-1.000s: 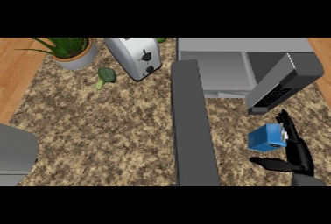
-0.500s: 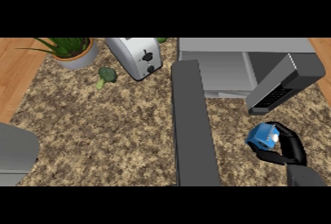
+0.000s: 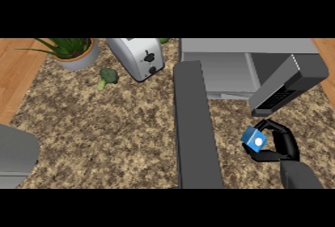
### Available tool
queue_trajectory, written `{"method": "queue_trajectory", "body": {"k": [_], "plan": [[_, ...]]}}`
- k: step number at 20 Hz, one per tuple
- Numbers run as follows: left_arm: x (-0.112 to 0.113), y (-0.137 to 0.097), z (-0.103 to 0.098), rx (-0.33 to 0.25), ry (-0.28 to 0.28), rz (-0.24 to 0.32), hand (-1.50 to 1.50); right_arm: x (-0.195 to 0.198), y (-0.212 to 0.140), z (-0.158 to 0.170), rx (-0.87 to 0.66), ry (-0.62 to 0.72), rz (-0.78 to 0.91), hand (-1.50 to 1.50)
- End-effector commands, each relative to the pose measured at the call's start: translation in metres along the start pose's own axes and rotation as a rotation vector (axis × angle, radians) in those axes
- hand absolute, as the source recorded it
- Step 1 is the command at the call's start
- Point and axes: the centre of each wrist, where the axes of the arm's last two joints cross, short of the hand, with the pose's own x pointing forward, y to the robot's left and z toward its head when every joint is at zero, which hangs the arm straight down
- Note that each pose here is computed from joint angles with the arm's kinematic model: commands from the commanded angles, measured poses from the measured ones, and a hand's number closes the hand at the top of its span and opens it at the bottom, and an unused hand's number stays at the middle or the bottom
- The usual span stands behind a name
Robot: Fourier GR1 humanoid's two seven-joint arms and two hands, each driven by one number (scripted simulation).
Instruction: Pick up the milk, place it into the microwave and close the microwave
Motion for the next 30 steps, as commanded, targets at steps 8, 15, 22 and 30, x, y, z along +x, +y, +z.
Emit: {"method": "queue_trajectory", "body": {"k": [8, 15, 22, 30], "plan": [[-0.007, 0.000, 0.004, 0.023, 0.002, -0.001, -1.50, 0.014, 0.045, -0.033, 0.092, -0.109, -0.177, 1.50], [-0.015, 0.003, 0.011, 0.025, 0.024, 0.003, -1.50, 0.051, 0.081, -0.059, 0.064, -0.155, -0.099, 1.50], [-0.005, 0.006, -0.001, 0.017, 0.011, 0.001, -1.50, 0.089, 0.099, -0.106, 0.042, -0.163, -0.037, 1.50], [-0.012, 0.017, -0.001, 0.031, 0.025, 0.003, -1.50, 0.112, 0.092, -0.168, 0.045, -0.132, 0.189, 1.50]]}}
